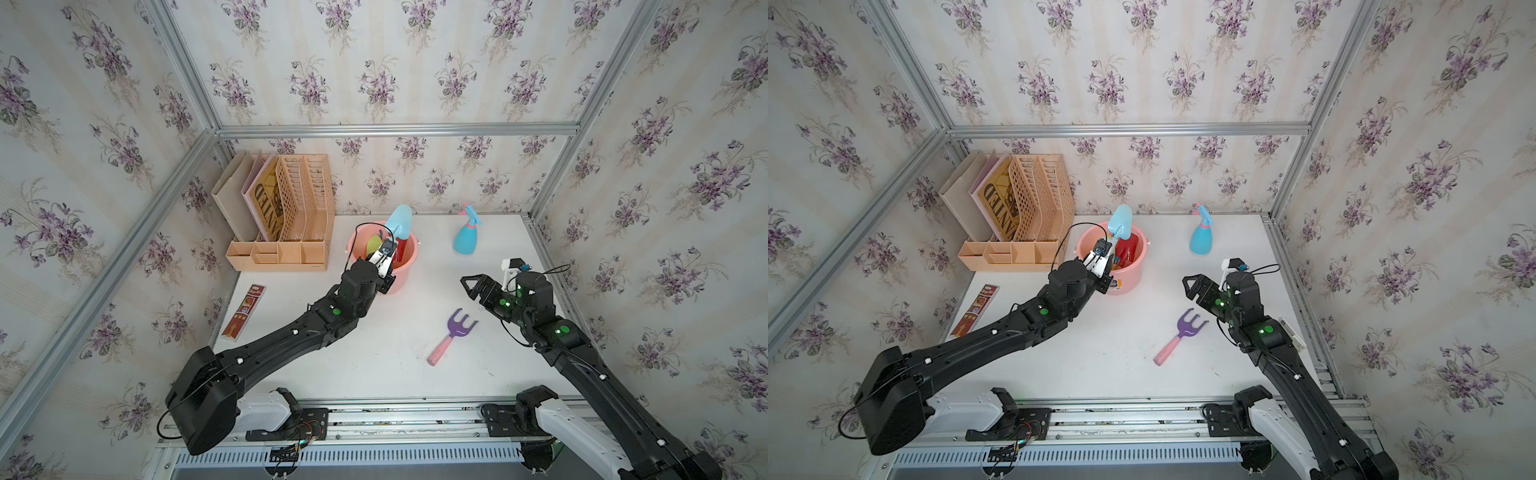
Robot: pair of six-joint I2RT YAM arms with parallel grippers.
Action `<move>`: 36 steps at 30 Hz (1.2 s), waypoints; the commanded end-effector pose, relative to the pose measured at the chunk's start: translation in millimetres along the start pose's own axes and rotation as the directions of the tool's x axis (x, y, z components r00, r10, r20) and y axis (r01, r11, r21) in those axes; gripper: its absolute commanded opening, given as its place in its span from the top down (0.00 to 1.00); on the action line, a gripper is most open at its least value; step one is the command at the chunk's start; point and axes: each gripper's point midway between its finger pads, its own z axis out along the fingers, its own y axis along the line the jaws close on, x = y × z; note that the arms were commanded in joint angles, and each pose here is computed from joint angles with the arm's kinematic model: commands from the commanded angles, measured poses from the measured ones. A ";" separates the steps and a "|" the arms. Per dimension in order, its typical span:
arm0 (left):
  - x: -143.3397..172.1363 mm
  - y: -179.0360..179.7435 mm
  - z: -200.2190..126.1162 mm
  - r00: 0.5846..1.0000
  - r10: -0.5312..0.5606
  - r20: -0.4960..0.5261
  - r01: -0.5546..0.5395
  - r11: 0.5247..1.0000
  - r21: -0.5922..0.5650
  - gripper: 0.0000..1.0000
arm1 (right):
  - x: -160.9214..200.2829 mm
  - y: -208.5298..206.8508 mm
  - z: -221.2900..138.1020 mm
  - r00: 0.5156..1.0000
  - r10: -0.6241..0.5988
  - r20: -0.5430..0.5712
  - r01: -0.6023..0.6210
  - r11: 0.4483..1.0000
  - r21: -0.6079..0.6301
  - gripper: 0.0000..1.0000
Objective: Organize the gardening tools
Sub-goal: Place the gardening tool in the container.
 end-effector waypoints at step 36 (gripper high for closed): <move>56.3 8.6 108.5 0.964 -0.244 -0.103 0.255 0.962 0.104 0.73 | -1.1 -1.2 -4.2 1.000 0.005 0.014 -0.005 1.000 -0.002 0.05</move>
